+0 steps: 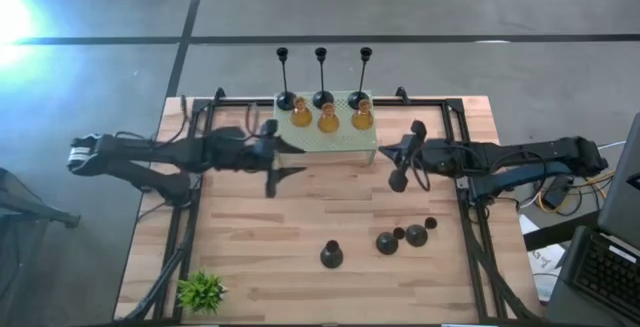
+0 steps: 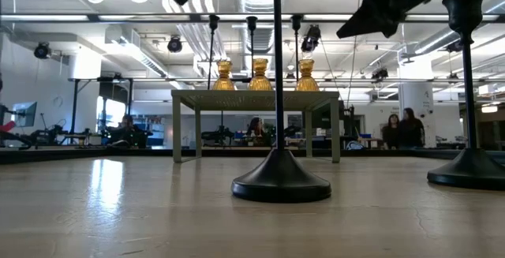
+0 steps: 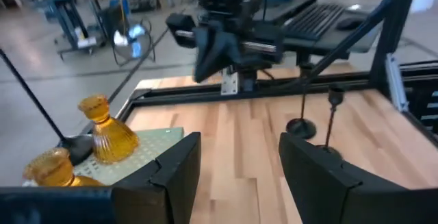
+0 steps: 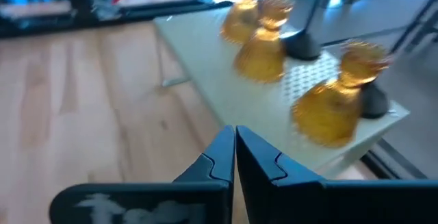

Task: Pick & Place candle stick holders
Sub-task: Adjust the yellow glass candle holders on the shelf

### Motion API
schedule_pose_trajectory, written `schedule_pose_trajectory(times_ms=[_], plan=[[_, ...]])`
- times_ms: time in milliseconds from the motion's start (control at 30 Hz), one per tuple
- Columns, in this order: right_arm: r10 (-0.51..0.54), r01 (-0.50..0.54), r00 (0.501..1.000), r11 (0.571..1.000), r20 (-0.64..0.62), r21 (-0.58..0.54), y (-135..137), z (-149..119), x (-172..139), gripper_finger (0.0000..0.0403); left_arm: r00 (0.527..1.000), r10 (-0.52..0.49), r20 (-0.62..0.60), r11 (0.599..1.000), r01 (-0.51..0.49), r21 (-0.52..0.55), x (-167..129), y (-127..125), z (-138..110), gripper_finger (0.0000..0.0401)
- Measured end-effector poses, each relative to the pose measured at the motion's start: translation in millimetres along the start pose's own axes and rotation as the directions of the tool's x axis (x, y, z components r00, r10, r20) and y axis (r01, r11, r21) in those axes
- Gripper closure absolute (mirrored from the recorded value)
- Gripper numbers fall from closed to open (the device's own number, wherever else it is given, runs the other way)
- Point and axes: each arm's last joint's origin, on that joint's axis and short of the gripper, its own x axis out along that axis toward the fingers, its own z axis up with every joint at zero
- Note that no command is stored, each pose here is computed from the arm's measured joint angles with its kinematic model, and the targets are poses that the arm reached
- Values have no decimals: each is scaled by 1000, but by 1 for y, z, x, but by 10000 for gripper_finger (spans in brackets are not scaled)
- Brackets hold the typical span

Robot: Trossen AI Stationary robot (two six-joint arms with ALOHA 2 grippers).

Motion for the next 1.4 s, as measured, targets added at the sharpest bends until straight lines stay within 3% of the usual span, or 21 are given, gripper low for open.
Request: schedule_pose_trajectory(times_ms=[167,433,700,967,1400], plan=[[-87,87,996,994,0,59,-18,3,9,372,996,7,93,1000,-6,-10,-29,-1,-14,199],[-193,194,981,979,-35,54,-40,2,26,283,986,-4,165,1000,6,-13,-56,-1,-21,199],[-146,146,989,989,-16,33,-48,3,48,235,990,-7,138,1000,9,-12,-57,-2,-31,199],[-173,174,984,985,-41,8,-58,-1,63,236,991,-7,136,1000,9,-12,-57,-2,-33,199],[-167,168,986,985,-15,33,-75,-1,79,287,992,-8,130,1000,10,-20,-57,-2,-33,199]])
